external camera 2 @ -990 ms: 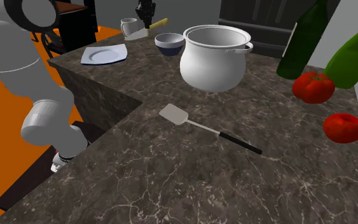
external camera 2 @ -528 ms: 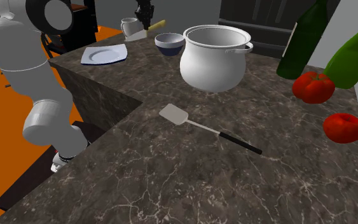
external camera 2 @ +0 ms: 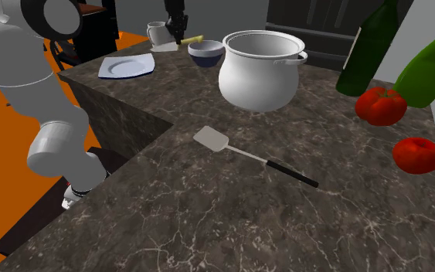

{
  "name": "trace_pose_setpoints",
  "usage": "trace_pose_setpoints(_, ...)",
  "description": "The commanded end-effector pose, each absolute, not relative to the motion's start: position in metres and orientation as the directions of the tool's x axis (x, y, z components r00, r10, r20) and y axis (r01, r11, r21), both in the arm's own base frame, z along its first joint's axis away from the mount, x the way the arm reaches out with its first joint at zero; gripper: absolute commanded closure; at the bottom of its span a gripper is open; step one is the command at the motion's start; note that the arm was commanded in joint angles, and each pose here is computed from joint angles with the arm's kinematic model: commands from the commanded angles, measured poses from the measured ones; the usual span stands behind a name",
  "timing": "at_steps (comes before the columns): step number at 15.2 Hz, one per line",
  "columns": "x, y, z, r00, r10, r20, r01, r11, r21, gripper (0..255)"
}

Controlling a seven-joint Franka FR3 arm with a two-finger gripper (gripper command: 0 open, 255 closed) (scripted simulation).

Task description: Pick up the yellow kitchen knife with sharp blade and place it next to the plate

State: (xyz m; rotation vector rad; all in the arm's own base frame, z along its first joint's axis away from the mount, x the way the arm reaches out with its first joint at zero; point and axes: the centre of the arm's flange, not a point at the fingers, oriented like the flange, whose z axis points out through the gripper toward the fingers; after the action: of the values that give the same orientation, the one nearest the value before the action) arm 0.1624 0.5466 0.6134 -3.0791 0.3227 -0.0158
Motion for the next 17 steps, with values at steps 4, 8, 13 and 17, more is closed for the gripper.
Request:
trace_pose_setpoints(4, 0.165, 0.545, 0.575, 0.978, -0.208, -0.001, -0.208, -0.978, -0.028, 255)
trace_pose_setpoints(8, 0.165, 0.545, 0.575, 0.978, -0.208, -0.001, -0.208, -0.978, -0.028, 255)
trace_pose_setpoints(13, 0.165, 0.545, 0.575, 0.978, -0.208, -0.001, -0.208, -0.978, -0.028, 0)
trace_pose_setpoints(17, 0.165, 0.545, 0.575, 0.978, -0.208, -0.001, -0.208, -0.978, -0.028, 0)
